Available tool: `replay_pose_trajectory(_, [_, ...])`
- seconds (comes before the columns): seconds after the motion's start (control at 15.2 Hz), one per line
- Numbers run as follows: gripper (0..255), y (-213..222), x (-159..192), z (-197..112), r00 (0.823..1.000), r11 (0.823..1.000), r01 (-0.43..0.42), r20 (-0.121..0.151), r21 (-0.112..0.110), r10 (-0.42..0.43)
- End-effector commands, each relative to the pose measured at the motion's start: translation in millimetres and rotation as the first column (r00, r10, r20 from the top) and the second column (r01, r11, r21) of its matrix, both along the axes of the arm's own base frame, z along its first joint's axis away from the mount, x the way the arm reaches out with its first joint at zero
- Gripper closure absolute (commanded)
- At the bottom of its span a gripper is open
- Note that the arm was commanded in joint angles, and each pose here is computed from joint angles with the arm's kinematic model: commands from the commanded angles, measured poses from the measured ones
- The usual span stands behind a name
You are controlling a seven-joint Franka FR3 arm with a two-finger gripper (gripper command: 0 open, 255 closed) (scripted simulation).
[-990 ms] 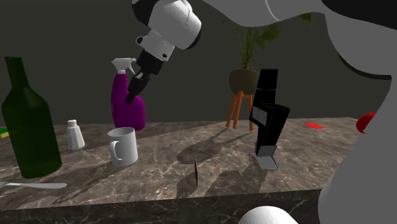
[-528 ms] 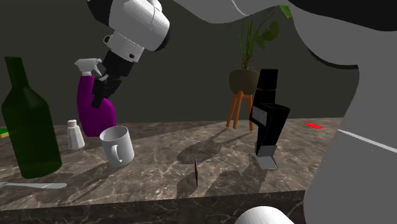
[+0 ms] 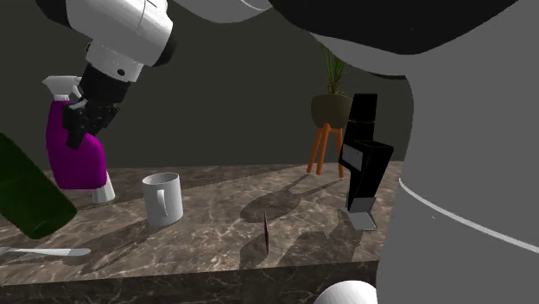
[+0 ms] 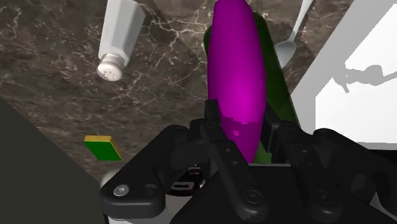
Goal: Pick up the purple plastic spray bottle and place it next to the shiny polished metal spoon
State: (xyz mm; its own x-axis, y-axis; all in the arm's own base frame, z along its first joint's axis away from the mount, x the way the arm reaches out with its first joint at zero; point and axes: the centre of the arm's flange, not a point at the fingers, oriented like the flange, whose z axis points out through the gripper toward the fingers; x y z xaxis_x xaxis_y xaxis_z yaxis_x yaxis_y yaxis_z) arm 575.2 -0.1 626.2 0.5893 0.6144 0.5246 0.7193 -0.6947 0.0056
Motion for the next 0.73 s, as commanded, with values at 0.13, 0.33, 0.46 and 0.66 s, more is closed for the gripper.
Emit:
replay_pose_trajectory(0.13, [255, 49, 27, 0, 1.0, 1.0, -0.001, -0.002, 0.002, 0.001])
replay_pose_trajectory(0.33, [255, 84, 45, 0, 1.0, 1.0, -0.001, -0.002, 0.002, 0.001])
replay_pose_trajectory(0.46, [255, 107, 57, 0, 1.0, 1.0, -0.001, -0.002, 0.002, 0.001])
replay_pose_trajectory(0.66, [255, 142, 76, 0, 1.0, 1.0, -0.001, -0.002, 0.002, 0.001])
